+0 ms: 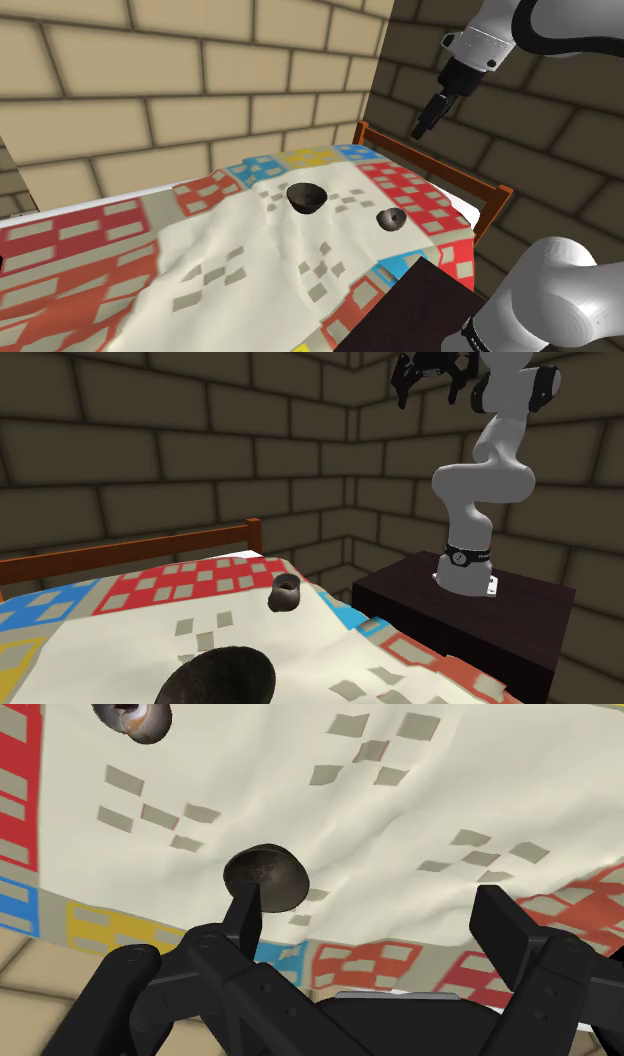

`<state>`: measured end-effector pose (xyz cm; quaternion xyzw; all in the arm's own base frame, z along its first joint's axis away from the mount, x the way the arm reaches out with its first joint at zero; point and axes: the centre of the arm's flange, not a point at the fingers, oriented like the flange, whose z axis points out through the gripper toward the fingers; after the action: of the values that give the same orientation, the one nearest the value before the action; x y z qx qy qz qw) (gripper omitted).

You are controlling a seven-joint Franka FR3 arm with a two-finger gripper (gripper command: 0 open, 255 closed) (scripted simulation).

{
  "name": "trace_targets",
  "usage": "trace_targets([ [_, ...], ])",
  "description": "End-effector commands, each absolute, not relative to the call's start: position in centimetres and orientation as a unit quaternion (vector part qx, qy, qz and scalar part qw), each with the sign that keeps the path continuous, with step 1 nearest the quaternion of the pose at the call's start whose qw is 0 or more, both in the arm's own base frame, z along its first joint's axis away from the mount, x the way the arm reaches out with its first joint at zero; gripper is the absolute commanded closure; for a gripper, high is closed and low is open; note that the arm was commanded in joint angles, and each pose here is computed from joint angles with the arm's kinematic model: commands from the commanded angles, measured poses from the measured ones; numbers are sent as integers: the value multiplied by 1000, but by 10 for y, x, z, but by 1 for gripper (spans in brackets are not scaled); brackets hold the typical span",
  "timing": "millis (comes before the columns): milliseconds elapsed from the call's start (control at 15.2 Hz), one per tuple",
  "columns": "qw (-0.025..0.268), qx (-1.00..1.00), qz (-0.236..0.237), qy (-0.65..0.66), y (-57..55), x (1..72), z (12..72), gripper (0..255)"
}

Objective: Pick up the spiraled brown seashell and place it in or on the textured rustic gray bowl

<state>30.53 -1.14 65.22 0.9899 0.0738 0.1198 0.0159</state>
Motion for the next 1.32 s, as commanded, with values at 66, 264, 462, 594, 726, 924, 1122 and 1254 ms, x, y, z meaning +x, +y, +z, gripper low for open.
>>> trace_targets([
  [66, 17, 990, 119, 73, -19, 308, 642, 0],
  [264, 21, 991, 117, 69, -42, 317, 612, 0],
  [462, 26, 991, 114, 65, -65, 325, 582, 0],
  [594, 28, 991, 113, 63, -80, 330, 562, 0],
  [726, 31, 992, 111, 60, -96, 335, 542, 0],
  [924, 35, 992, 109, 56, -120, 342, 512, 0],
  [1122, 39, 992, 106, 52, -144, 349, 483, 0],
  [1254, 42, 992, 105, 50, -160, 354, 463, 0],
])
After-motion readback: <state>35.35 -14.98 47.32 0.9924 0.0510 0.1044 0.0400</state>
